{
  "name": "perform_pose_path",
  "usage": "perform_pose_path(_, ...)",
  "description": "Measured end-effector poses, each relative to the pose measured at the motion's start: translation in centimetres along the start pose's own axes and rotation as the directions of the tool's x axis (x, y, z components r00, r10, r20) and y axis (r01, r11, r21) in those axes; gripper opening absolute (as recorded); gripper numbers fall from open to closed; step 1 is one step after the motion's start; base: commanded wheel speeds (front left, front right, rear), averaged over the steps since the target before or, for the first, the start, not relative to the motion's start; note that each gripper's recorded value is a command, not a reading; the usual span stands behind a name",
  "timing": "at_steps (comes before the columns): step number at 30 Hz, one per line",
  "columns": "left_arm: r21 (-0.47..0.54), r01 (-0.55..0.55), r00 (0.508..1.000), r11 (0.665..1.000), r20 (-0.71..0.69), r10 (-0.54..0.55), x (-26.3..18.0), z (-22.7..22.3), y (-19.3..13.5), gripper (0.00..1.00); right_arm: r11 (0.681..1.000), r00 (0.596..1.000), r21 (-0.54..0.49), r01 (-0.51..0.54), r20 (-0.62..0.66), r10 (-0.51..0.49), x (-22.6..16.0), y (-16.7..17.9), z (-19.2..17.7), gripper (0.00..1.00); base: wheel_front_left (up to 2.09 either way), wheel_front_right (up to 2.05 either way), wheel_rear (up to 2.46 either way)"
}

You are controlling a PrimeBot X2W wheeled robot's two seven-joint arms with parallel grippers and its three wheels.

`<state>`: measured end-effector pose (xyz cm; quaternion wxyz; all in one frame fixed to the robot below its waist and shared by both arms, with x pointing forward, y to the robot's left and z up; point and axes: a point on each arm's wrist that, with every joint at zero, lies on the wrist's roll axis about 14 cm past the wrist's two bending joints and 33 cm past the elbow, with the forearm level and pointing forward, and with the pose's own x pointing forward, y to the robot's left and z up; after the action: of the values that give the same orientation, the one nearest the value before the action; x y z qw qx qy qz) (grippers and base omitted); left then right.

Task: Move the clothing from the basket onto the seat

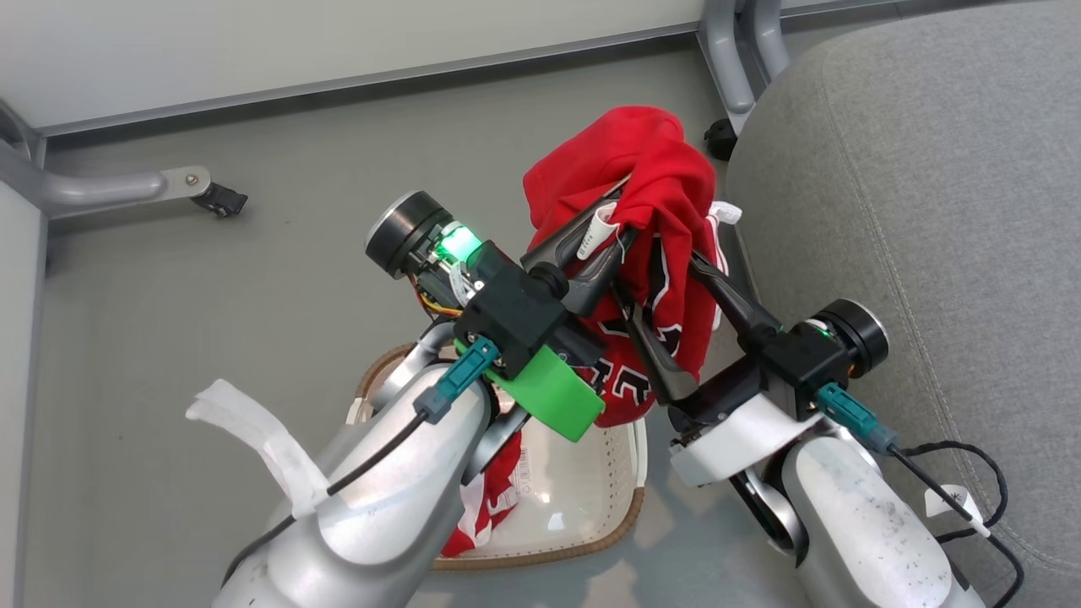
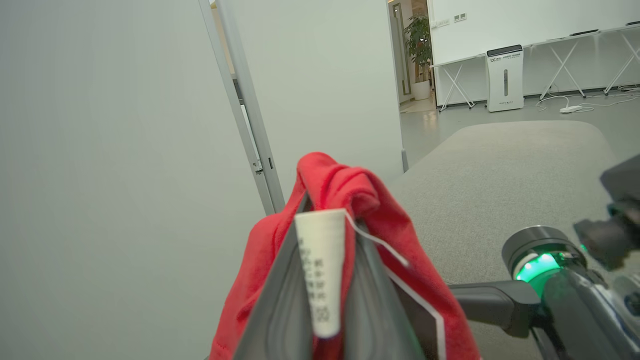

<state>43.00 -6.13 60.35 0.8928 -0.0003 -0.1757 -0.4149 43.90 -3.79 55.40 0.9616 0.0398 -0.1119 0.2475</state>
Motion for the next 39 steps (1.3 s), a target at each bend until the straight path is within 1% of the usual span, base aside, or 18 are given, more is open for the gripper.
perform_pose_path(5,-0.006,0.011,1.0,1.0,0.006,-0.011,0.1,0.3,-0.6,0.0,1.0,1.0,0.008,0.017,-0.017,-0.017,0.0,-0.6,-0.5,1.0,0.0,0.0,0.0)
perform_pose_path(6,-0.007,0.014,1.0,1.0,0.007,-0.014,0.1,0.3,-0.7,0.0,1.0,0.999,0.013,0.022,-0.024,-0.022,-0.1,-0.7,-0.8,0.98,0.0,0.0,0.0)
perform_pose_path(7,-0.009,0.016,1.0,1.0,0.008,-0.016,0.1,0.4,-0.8,0.0,0.999,0.999,0.02,0.026,-0.03,-0.026,-0.2,-0.7,-0.9,0.0,0.0,0.0,0.0)
perform_pose_path(24,-0.019,0.024,1.0,1.0,-0.011,-0.024,0.1,-0.3,-1.2,0.0,0.998,0.998,0.035,0.048,-0.036,-0.046,-0.4,-1.3,-1.1,0.0,0.0,0.0,0.0)
perform_pose_path(25,-0.019,0.021,1.0,1.0,-0.012,-0.021,0.1,-0.4,-1.1,0.02,0.998,0.998,0.037,0.048,-0.036,-0.047,-0.4,-1.3,-1.1,0.0,0.0,0.0,0.0)
perform_pose_path(26,-0.02,0.02,1.0,1.0,-0.014,-0.02,0.0,-0.4,-1.1,0.0,0.998,0.998,0.037,0.049,-0.037,-0.048,-0.3,-1.4,-1.2,0.0,0.0,0.0,0.0)
perform_pose_path(35,-0.026,0.02,0.999,0.999,-0.032,-0.02,-0.1,-1.1,-1.1,0.0,0.997,0.998,0.045,0.063,-0.028,-0.061,-0.1,-1.9,-1.0,0.0,0.0,0.0,0.0)
perform_pose_path(37,-0.028,0.02,0.999,0.999,-0.036,-0.021,-0.1,-1.3,-1.2,1.0,0.996,0.997,0.048,0.069,-0.027,-0.067,-0.1,-2.1,-1.0,0.0,0.0,0.0,0.0)
perform_pose_path(39,-0.03,0.02,0.999,0.999,-0.043,-0.022,-0.2,-1.5,-1.2,1.0,0.996,0.997,0.051,0.076,-0.025,-0.075,-0.1,-2.4,-0.9,0.0,0.0,0.0,0.0)
